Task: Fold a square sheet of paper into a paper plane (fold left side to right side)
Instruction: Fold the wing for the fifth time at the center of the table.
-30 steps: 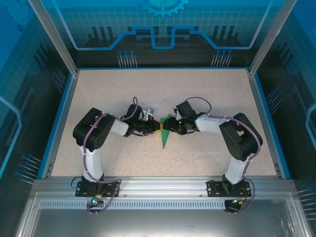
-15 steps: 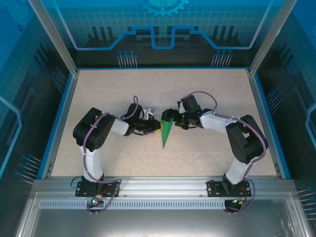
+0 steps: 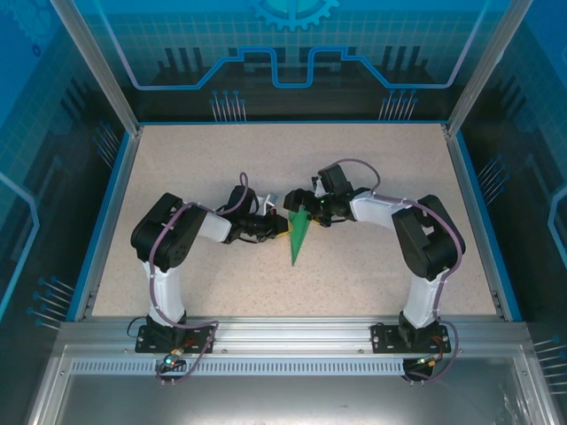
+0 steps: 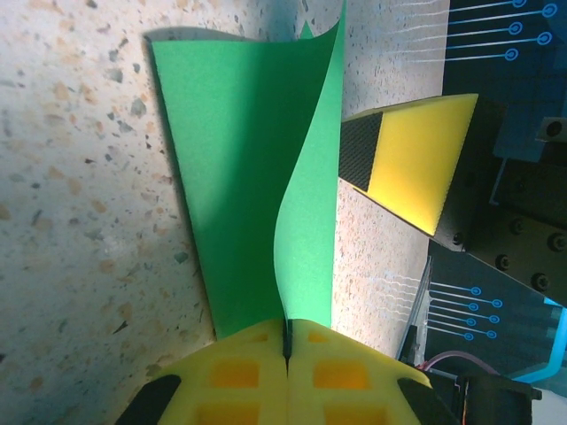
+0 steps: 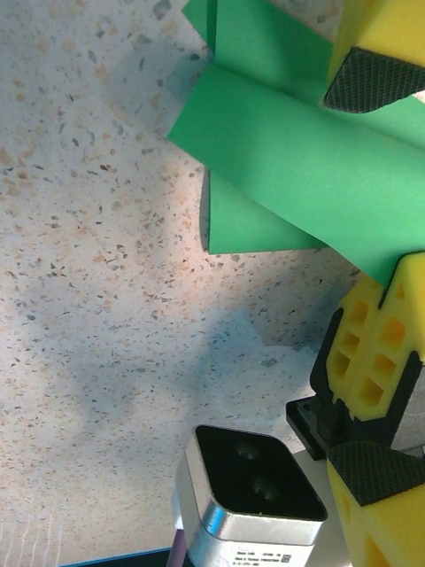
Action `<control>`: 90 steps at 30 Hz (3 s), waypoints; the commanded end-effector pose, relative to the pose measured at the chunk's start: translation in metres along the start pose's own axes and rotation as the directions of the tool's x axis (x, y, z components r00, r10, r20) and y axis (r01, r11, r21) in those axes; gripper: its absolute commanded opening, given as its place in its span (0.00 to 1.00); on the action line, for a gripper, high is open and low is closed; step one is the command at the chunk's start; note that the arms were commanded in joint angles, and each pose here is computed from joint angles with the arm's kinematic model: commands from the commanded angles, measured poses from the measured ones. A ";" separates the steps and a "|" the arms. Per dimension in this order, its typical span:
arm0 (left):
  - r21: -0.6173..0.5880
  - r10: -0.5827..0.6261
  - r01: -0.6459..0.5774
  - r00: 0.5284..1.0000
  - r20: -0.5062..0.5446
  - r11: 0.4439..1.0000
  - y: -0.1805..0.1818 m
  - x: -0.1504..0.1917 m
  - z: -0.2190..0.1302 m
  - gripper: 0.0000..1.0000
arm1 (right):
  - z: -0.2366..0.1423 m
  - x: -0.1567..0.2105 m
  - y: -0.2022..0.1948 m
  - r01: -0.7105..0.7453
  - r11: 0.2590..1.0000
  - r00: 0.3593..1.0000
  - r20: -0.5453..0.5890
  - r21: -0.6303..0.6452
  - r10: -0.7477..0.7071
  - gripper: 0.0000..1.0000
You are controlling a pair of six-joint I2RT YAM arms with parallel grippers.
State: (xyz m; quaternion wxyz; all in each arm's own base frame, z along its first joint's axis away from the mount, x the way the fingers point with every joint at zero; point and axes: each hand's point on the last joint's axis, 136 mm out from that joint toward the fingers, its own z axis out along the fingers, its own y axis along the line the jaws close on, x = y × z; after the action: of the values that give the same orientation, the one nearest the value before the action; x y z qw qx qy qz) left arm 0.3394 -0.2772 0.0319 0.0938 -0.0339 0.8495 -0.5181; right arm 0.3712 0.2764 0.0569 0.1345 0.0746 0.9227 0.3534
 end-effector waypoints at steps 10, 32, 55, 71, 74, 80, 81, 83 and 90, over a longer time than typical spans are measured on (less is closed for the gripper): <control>0.007 0.024 -0.024 1.000 -0.014 1.000 0.002 -0.004 0.003 0.00 | 0.011 0.005 -0.018 -0.019 0.995 0.998 -0.062 0.098 0.025 0.99; -0.046 0.001 -0.003 0.999 -0.039 0.999 0.022 -0.005 0.012 0.00 | 0.019 0.015 -0.023 0.018 0.992 0.993 -0.116 0.124 -0.004 0.99; -0.102 -0.033 0.027 0.998 -0.060 0.994 0.040 -0.002 0.017 0.00 | -0.020 0.002 -0.012 0.034 0.994 0.999 -0.025 0.101 -0.031 0.56; -0.111 -0.031 0.021 0.996 -0.089 0.994 0.043 -0.002 0.022 0.00 | 0.011 0.006 -0.014 0.035 0.991 0.994 -0.112 0.127 -0.021 0.41; -0.113 -0.031 0.020 0.995 -0.093 0.993 0.043 -0.003 0.023 0.00 | 0.011 0.007 -0.018 0.040 0.988 0.993 -0.117 0.147 -0.023 0.41; -0.112 -0.031 0.020 0.994 -0.102 0.994 0.044 -0.002 0.025 0.01 | 0.009 0.010 -0.027 0.043 0.982 0.992 -0.126 0.185 -0.020 0.41; -0.112 -0.033 0.021 0.994 -0.102 0.993 0.044 -0.003 0.025 0.01 | 0.010 0.011 -0.029 0.042 0.981 0.992 -0.126 0.189 -0.019 0.41; -0.112 -0.034 0.022 0.994 -0.102 0.993 0.044 -0.003 0.025 0.02 | 0.009 0.011 -0.030 0.042 0.980 0.992 -0.126 0.193 -0.017 0.41; -0.114 -0.038 0.026 0.994 -0.103 0.993 0.045 -0.003 0.026 0.02 | 0.012 0.015 -0.037 0.034 0.976 0.991 -0.133 0.213 -0.005 0.41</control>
State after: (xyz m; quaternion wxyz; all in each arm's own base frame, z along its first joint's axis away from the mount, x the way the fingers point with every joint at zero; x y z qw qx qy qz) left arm 0.3467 -0.2841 0.0193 0.0320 -0.0131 0.8538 -0.5194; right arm 0.3661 0.2632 0.0321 0.0851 0.0568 0.9565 0.2731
